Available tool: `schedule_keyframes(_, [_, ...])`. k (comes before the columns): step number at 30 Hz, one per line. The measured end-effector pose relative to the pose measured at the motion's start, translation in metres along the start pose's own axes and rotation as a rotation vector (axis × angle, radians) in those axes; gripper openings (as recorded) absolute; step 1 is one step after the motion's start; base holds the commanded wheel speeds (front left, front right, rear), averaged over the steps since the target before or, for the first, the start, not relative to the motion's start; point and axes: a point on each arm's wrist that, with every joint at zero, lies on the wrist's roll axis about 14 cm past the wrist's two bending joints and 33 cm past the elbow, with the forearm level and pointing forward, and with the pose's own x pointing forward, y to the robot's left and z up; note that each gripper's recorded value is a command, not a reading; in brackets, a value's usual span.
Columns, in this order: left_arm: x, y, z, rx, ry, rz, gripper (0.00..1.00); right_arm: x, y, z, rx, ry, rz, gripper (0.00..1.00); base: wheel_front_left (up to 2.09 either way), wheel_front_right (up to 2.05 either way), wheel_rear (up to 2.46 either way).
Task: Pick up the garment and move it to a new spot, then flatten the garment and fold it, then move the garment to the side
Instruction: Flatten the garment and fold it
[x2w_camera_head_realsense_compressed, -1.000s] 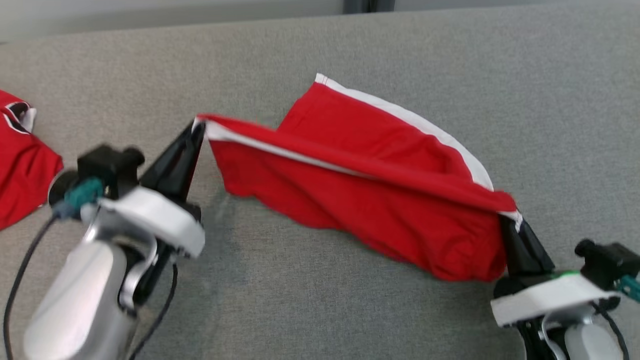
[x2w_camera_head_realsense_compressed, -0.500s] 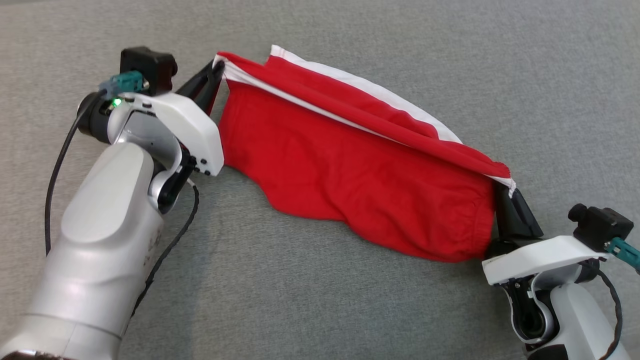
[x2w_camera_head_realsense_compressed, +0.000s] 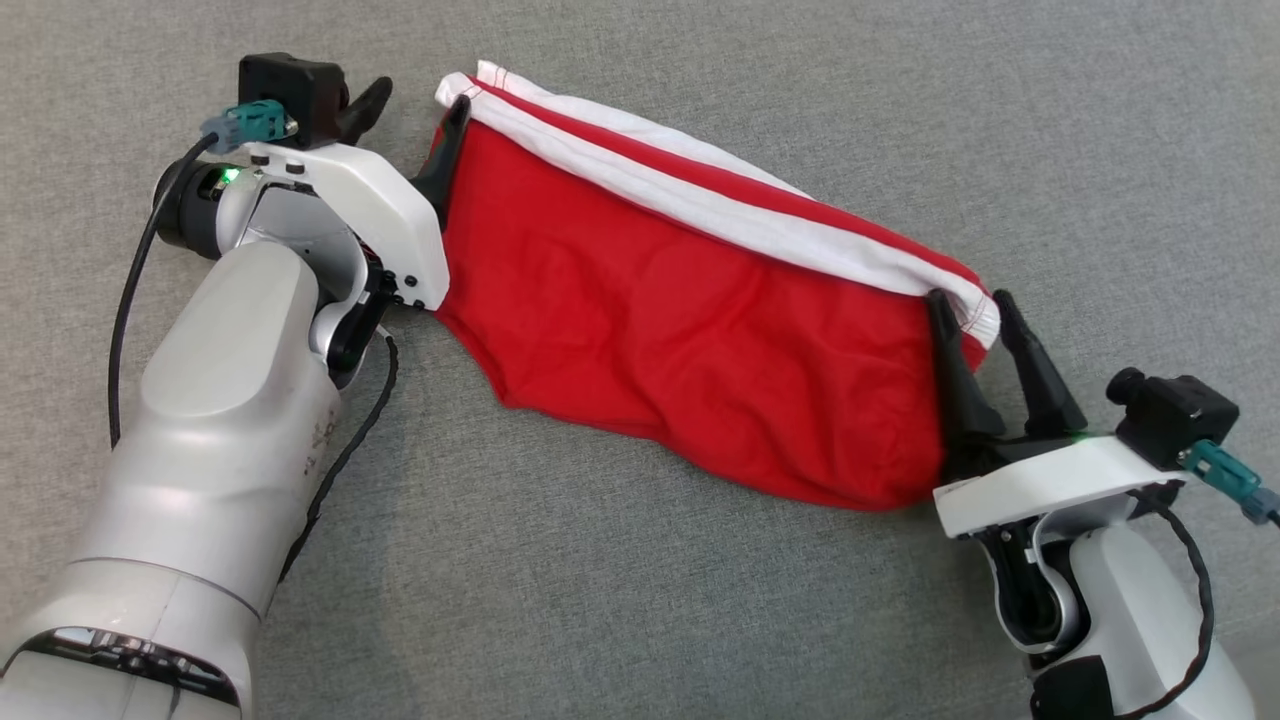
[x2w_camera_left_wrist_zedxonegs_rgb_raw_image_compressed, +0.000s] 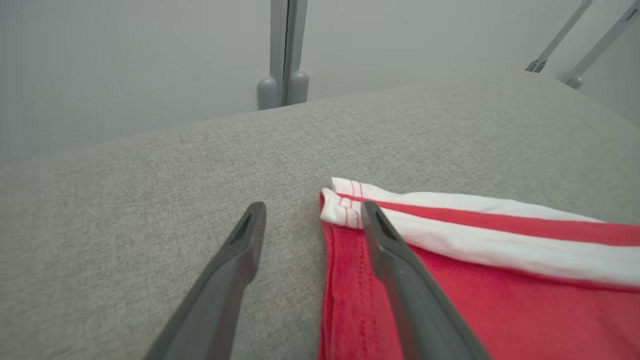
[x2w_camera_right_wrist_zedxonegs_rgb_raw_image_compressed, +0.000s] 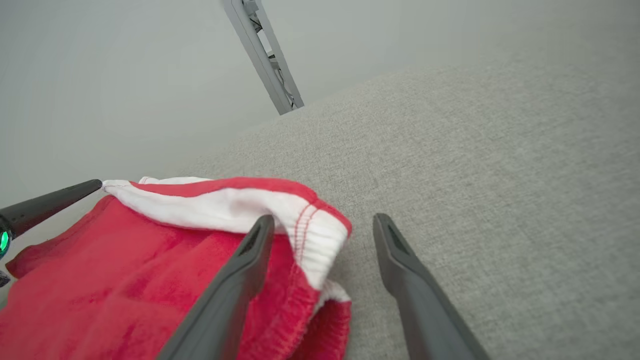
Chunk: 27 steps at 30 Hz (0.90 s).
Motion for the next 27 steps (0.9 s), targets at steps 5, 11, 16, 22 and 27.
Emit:
schedule_keyframes(5, [-0.012,0.005,0.016,0.004,-0.128,0.018,1.00,0.001,0.007,0.030,-0.135,-0.093,0.034,1.00,0.00,0.00,0.00])
schedule_keyframes(11, [-0.042,0.021,0.034,-0.002,-0.245,0.098,1.00,-0.008,0.017,0.071,-0.250,-0.221,0.056,1.00,0.00,0.00,0.00])
schedule_keyframes(16, [-0.083,0.037,0.066,0.020,-0.395,0.190,1.00,-0.017,0.021,0.087,-0.309,-0.269,0.059,1.00,0.00,0.00,0.00])
schedule_keyframes(22, [-0.139,0.050,0.062,0.052,-0.462,0.302,1.00,-0.029,0.021,0.096,-0.330,-0.291,0.050,1.00,0.00,0.00,0.00])
schedule_keyframes(27, [-0.170,0.054,0.047,0.052,-0.461,0.359,1.00,-0.038,0.018,0.095,-0.332,-0.287,0.038,1.00,0.00,0.00,0.00])
